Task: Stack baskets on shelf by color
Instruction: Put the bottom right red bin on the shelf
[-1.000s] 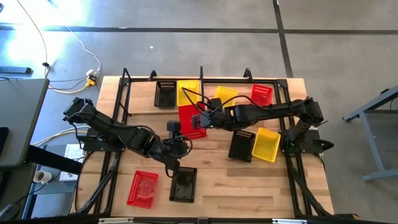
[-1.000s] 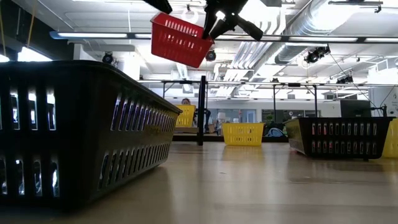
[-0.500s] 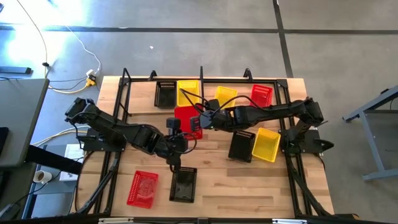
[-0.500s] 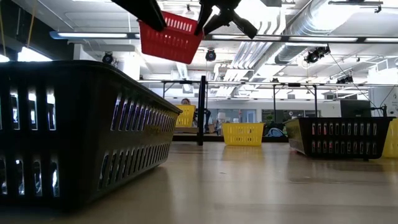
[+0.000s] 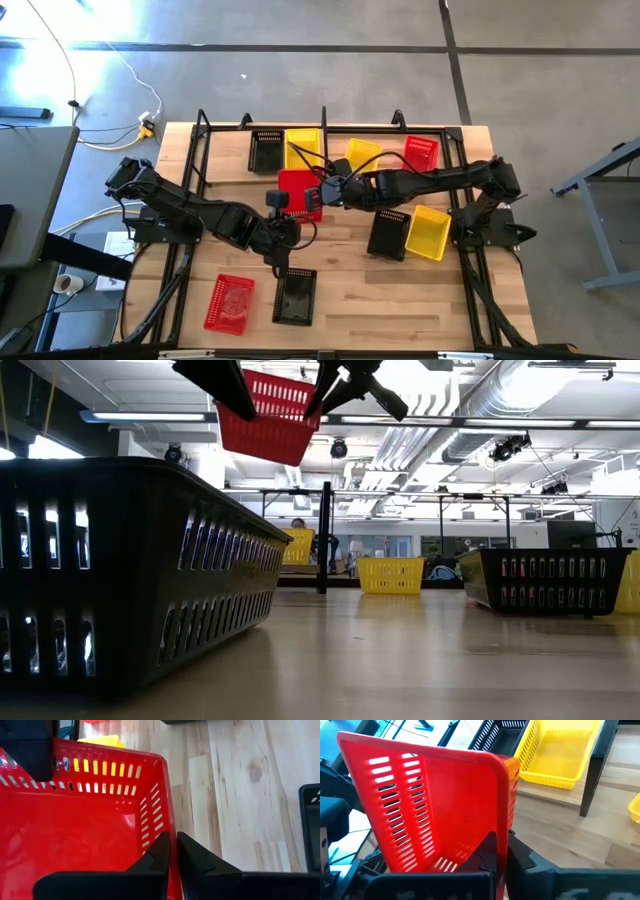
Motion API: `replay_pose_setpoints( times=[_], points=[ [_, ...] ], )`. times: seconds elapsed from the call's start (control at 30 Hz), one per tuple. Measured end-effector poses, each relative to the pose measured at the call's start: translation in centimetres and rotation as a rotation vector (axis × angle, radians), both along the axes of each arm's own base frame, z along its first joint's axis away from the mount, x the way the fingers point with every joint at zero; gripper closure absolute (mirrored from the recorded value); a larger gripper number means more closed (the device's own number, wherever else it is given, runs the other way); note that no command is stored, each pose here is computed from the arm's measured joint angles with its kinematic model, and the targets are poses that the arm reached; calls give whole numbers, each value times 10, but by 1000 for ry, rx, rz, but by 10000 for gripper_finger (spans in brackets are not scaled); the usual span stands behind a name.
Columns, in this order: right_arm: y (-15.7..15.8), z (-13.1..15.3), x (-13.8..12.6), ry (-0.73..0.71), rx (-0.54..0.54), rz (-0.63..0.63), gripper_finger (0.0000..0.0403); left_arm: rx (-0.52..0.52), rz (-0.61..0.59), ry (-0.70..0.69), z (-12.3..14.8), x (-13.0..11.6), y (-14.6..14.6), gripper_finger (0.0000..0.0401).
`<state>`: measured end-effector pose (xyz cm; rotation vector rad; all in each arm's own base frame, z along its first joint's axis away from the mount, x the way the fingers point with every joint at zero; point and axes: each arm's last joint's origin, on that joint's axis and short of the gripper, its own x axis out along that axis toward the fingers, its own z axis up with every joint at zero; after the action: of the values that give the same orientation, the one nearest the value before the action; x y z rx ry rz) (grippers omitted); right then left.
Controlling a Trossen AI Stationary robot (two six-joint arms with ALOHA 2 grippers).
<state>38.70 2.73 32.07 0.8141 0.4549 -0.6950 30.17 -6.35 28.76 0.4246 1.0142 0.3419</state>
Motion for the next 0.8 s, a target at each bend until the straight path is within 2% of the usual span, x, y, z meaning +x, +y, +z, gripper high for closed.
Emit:
replay_pose_setpoints(
  times=[0.2, 0.43, 0.6, 0.7, 0.8],
  points=[
    [-3, 3, -1, -10, 17, -1, 403, 19, 16, -8, 0, 0, 1, 383],
    [-1, 6, 1, -50, 46, 27, 403, 31, 14, 43, -2, -4, 2, 348],
    [0, 8, 1, -72, 84, 37, 403, 92, 33, 74, -2, -8, 4, 325],
    [2, 9, 3, -88, 93, 51, 403, 113, 27, 91, -3, -9, 4, 322],
    [3, 9, 3, -88, 81, 61, 403, 114, 25, 93, -3, -9, 4, 336]
  ],
)
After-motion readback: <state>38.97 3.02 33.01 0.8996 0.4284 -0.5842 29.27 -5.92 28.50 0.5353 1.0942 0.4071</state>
